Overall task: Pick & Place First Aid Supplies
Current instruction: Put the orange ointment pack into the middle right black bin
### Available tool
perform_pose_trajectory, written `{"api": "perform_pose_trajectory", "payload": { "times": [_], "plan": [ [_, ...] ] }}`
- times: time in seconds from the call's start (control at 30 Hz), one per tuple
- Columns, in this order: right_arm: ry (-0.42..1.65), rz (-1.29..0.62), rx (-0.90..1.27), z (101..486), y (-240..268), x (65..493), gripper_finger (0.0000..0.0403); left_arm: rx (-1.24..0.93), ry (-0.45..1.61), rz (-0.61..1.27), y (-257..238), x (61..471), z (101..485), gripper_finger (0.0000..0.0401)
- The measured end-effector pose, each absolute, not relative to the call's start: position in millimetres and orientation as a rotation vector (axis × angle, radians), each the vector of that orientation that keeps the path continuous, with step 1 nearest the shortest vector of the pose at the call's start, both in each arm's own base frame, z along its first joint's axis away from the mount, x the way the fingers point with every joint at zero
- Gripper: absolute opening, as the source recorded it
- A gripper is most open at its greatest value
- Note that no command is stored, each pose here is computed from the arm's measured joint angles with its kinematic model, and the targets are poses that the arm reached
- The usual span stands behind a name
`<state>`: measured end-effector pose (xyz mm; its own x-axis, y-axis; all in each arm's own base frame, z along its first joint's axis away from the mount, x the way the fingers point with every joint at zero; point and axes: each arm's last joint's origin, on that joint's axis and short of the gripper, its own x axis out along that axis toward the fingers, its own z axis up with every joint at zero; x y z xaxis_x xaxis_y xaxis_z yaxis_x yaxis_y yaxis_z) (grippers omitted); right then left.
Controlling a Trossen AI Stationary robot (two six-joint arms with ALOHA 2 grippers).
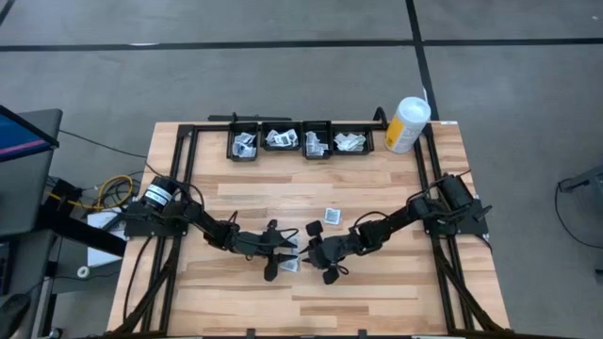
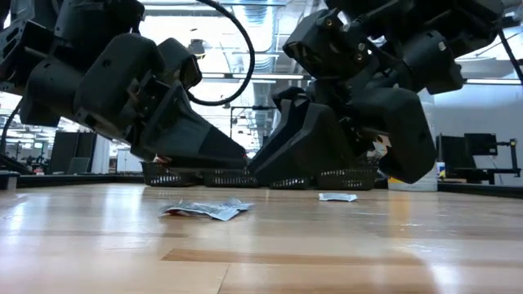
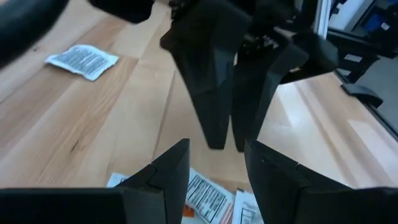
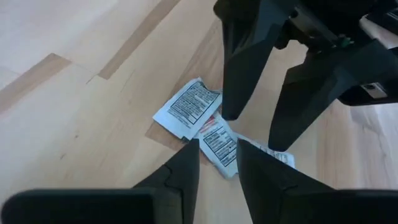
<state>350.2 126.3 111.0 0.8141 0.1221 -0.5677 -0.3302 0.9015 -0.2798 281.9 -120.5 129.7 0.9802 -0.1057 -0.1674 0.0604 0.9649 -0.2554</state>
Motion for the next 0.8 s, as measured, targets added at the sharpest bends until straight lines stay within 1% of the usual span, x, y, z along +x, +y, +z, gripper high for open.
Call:
{"api": "perform_pose_trajectory", "payload": {
  "times": [0.1,0.37,0.5,0.67,0.8],
  "plan": [
    [0.574,0.271,-0.375,110.8,120.1,352.4,0.0102,-0.252,0.169,-0.093,-122.2,280.7,133.7,0.0154],
    [0.574,0.291,-0.349,111.3,108.5,356.5,0.0102,-0.171,0.139,-0.149,-133.5,273.0,146.5,0.0154],
    [0.539,0.281,-0.342,114.4,104.8,359.8,0.0102,-0.138,0.174,-0.164,-136.7,267.6,151.6,0.0154],
    [0.489,0.341,-0.331,118.1,100.6,363.3,0.0102,-0.128,0.193,-0.181,-140.3,262.4,157.2,0.0154],
    [0.486,0.345,-0.325,118.4,95.7,364.7,0.0102,-0.127,0.192,-0.190,-142.3,260.3,159.4,0.0154]
  ]
}}
